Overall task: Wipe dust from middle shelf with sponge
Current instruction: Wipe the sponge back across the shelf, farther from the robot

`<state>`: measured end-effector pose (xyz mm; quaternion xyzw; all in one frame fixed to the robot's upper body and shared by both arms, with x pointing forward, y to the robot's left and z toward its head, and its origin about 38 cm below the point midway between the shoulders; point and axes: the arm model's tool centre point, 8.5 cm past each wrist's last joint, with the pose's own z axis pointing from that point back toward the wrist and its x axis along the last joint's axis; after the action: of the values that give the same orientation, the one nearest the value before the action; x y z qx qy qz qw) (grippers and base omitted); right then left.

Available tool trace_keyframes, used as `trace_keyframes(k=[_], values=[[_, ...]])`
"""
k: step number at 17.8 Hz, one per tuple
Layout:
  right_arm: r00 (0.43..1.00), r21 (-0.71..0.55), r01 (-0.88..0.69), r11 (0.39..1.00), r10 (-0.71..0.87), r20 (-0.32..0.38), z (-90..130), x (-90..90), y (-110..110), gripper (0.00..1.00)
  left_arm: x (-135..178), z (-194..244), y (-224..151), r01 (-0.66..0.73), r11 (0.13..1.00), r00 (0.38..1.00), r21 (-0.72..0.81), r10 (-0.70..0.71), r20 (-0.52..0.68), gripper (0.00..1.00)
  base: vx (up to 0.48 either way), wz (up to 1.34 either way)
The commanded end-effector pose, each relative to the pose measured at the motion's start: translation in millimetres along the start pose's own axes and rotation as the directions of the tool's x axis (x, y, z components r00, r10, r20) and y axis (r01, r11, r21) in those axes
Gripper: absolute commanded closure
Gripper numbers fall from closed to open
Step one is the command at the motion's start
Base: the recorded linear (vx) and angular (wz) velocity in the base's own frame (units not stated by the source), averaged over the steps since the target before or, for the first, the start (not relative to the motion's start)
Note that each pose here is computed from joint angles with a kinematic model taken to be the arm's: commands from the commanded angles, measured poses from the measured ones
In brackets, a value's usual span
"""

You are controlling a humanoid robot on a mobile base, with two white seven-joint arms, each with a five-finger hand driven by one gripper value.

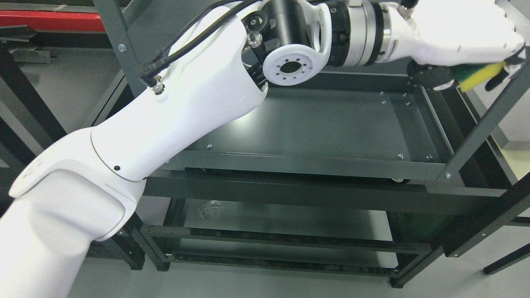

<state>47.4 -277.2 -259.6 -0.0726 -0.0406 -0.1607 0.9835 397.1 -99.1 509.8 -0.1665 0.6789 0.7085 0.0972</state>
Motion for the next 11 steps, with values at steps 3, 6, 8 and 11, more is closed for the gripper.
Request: trace_keyframes(k=[3,6,8,11], values=[[0.999,-0.014,-0.004,1.0,0.003,-0.051,-0.7,1.9,-10.0,0.0,4.8,-0.6,-84.3,-0.1,0.988,0.995,-0.114,0.101,0.004,0.97,0.0,0.0],[0.999,-0.014,-0.004,1.0,0.003,-0.051,-0.7,1.9,-10.0,0.0,-7.3,20.0,-96.3,-0.136,0.988,0.99,-0.079,0.132,-0.044,0.97,0.0,0.0],[0.999,-0.014,-0.004,1.0,0.003,-0.051,-0.7,1.9,-10.0,0.0,-16.0,32.1,-83.8,-0.124,0.992,0.991,-0.031,0.122,-0.058,0.98,0.0,0.0],[0.999,-0.014,-0.004,1.0,0.003,-0.051,-0.7,1.9,-10.0,0.0,-25.9,48.4,-48.8,-0.095,0.993,0.992,0.071,0.1,-0.08,0.98,0.0,0.0]])
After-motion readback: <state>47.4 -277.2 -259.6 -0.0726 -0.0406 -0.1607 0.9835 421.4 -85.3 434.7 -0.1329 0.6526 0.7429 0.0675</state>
